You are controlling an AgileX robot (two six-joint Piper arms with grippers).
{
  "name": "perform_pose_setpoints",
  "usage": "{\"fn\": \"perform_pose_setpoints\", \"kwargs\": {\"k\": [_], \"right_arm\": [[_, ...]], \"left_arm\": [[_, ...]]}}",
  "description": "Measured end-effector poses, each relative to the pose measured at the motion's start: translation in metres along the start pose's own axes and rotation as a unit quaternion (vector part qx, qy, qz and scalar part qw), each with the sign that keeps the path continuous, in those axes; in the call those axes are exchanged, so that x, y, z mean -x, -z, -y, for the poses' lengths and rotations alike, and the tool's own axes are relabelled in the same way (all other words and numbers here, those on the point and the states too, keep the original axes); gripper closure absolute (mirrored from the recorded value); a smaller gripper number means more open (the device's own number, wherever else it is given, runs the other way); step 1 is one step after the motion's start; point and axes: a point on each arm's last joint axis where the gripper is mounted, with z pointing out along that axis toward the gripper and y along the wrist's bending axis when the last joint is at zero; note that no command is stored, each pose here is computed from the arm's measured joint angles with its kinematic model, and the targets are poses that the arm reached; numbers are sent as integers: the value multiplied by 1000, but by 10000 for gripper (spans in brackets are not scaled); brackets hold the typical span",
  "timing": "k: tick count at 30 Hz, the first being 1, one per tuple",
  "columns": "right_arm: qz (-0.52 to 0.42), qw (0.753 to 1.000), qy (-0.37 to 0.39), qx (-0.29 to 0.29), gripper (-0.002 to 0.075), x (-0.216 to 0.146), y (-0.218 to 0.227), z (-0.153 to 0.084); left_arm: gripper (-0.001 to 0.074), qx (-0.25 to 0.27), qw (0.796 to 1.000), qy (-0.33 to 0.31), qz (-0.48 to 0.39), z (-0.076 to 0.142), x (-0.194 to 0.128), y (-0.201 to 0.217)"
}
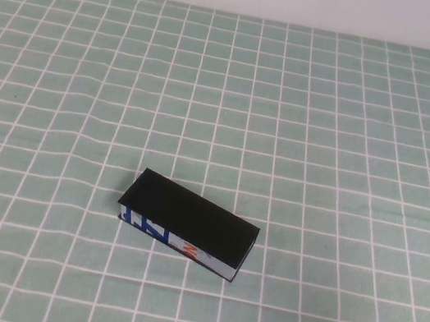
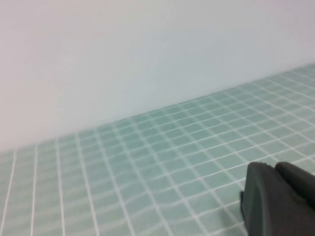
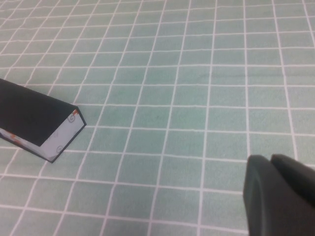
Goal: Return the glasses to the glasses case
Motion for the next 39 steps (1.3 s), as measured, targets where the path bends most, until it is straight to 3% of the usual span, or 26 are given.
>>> {"fn": "perform_pose_setpoints", "kwargs": {"k": [6, 13, 39], "right_arm": [[0, 1000, 0, 0, 739, 0, 0, 0], [0, 1000, 0, 0, 739, 0, 0, 0], [0, 1000, 0, 0, 739, 0, 0, 0]], "left_arm": [[739, 45, 997, 57, 1, 5, -62, 8], [739, 63, 990, 79, -97, 7, -90, 11], [739, 71, 986, 87, -120, 7, -94, 12]]}}
